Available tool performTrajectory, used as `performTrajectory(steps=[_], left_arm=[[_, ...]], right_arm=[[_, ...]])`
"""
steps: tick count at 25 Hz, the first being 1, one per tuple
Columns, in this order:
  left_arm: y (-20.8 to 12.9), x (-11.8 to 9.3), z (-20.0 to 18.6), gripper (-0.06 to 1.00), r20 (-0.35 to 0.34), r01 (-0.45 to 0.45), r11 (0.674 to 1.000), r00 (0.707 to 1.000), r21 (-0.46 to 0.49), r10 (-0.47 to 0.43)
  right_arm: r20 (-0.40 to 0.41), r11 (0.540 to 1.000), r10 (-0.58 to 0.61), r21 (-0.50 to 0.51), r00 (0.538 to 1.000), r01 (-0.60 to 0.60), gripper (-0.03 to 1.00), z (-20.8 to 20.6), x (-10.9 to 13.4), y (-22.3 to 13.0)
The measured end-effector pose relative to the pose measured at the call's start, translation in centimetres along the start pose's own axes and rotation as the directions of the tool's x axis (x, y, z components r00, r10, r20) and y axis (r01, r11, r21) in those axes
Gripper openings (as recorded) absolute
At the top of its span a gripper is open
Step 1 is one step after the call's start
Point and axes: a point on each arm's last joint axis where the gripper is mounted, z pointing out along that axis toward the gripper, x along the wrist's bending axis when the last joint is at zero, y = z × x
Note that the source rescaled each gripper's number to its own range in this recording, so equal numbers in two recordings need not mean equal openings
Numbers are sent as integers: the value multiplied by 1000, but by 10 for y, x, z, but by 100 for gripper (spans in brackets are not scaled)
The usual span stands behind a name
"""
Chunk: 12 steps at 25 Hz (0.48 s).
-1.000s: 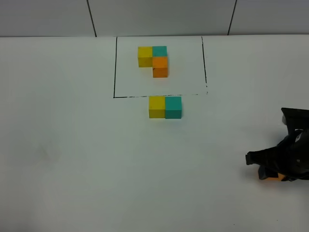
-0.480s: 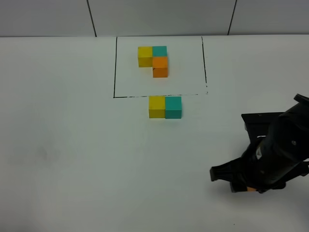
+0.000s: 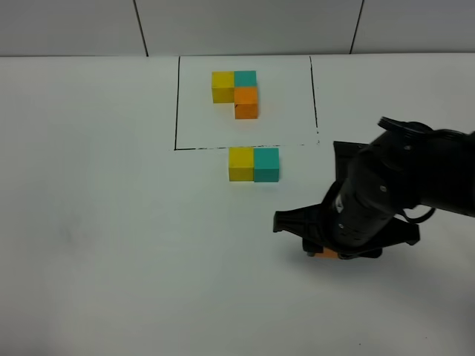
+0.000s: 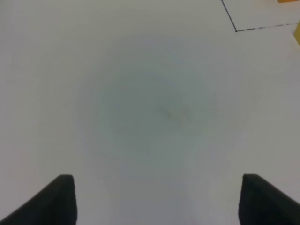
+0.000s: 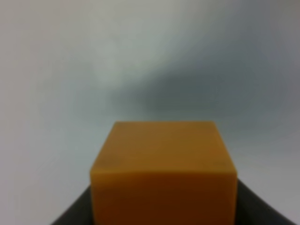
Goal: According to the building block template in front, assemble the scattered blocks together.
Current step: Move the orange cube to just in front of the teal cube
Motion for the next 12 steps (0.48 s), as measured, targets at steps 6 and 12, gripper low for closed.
performTrajectory(steps=[6,12], left_arm=[[0,0,0,64,0,0,1000,1000,0,0],[0,0,0,64,0,0,1000,1000,0,0]], right_arm=[[80,992,-125,26,989,124,0,23,37,25],[98,984,-176,-5,980,177,0,40,68,51]])
